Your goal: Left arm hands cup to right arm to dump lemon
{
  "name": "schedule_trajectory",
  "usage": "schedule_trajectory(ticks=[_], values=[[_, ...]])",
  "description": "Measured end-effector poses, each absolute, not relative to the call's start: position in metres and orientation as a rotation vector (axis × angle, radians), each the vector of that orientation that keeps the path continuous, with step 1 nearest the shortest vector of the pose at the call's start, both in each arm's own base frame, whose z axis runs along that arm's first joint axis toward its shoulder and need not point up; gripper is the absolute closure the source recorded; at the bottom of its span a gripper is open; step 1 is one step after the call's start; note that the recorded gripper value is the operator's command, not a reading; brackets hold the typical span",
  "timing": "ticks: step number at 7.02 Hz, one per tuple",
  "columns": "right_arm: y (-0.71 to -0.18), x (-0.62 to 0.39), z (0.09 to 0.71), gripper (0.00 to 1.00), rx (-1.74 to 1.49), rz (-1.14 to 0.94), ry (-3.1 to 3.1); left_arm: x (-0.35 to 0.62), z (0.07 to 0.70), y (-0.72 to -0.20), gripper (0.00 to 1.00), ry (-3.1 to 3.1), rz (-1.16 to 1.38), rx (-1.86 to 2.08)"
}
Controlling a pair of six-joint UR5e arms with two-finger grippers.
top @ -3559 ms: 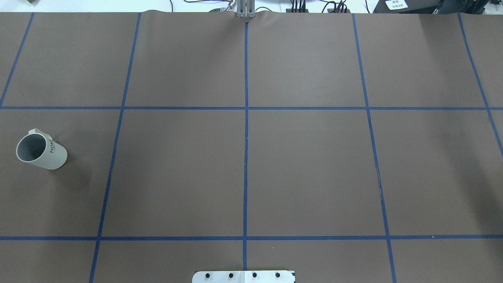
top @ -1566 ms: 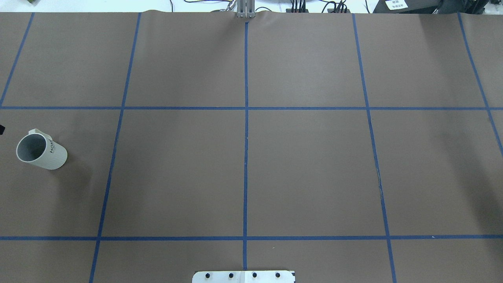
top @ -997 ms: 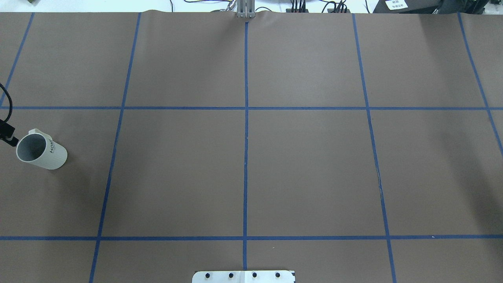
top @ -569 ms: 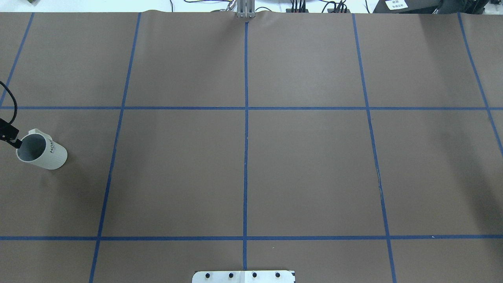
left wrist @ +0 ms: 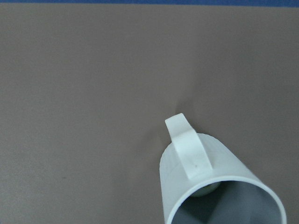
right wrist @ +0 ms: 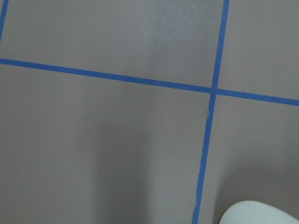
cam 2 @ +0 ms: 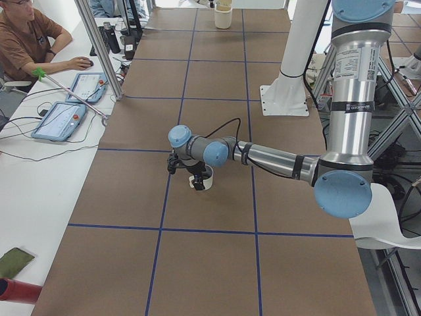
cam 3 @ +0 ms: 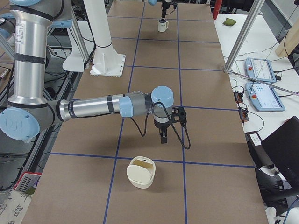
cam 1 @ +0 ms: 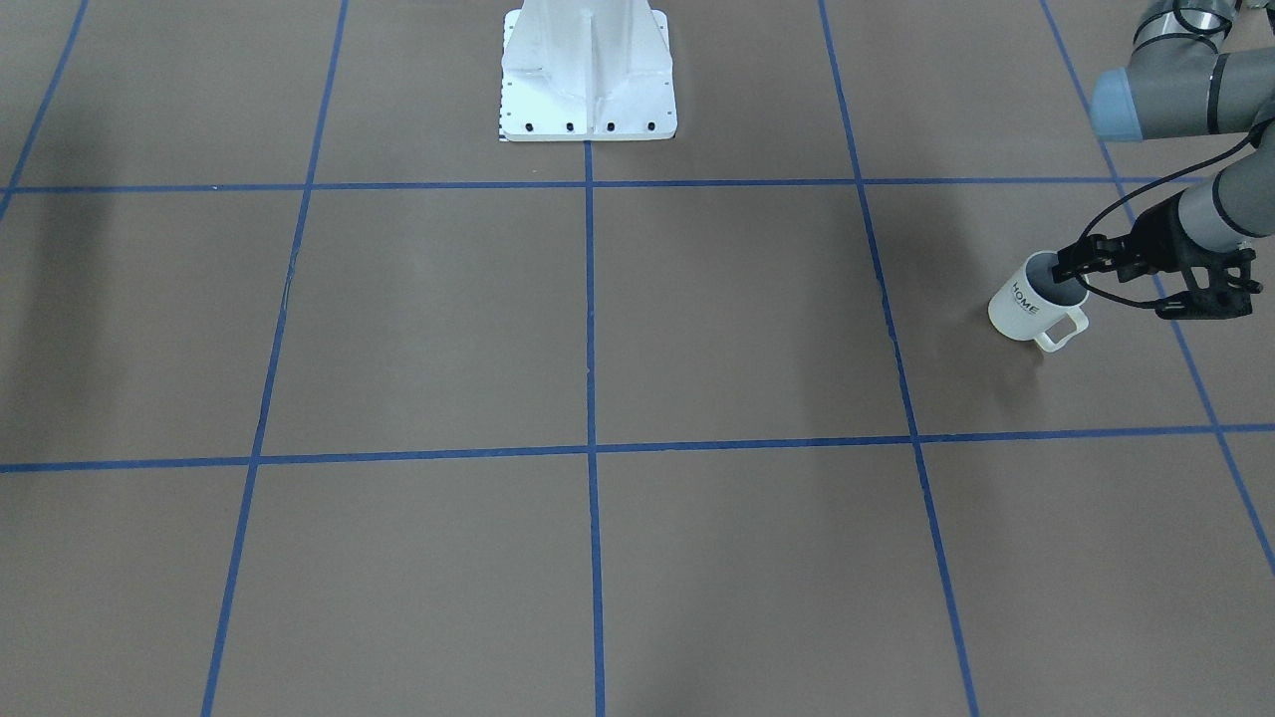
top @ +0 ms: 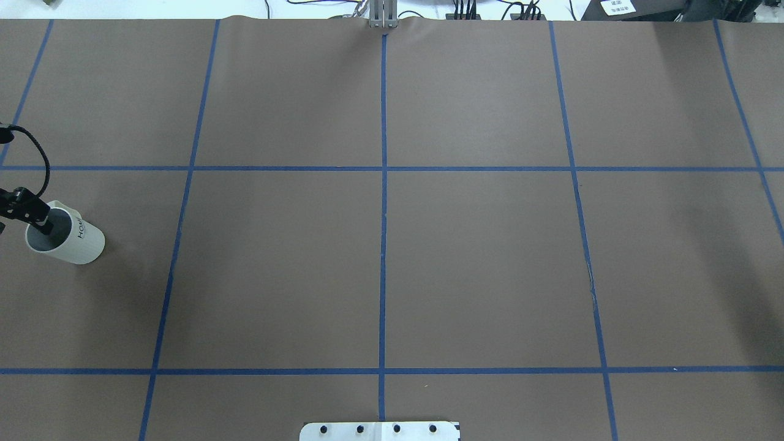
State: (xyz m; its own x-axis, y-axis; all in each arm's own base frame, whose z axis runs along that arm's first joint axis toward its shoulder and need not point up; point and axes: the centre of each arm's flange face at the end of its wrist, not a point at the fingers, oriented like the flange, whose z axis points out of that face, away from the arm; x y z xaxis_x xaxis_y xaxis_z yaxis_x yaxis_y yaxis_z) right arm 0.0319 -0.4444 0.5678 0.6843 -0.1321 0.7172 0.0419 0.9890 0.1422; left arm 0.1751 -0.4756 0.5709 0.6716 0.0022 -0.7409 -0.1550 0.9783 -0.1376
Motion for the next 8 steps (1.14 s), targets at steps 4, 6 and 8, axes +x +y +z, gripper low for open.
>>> schedule_trajectory(ticks=[4, 6, 8], values=[[-0.445, 0.032, 0.568, 0.0, 0.117, -0.098, -0.813, 0.178, 0.585, -0.475, 1.0, 0.823, 0.078, -0.227], [-0.445, 0.032, 0.566, 0.0, 0.121, -0.099, -0.814, 0.18, 0.58, -0.477, 1.0, 0.826, 0.077, -0.222], [-0.446, 0.031, 0.564, 0.0, 0.125, -0.102, -0.82, 0.183, 0.55, -0.482, 1.0, 0.843, 0.061, -0.208]])
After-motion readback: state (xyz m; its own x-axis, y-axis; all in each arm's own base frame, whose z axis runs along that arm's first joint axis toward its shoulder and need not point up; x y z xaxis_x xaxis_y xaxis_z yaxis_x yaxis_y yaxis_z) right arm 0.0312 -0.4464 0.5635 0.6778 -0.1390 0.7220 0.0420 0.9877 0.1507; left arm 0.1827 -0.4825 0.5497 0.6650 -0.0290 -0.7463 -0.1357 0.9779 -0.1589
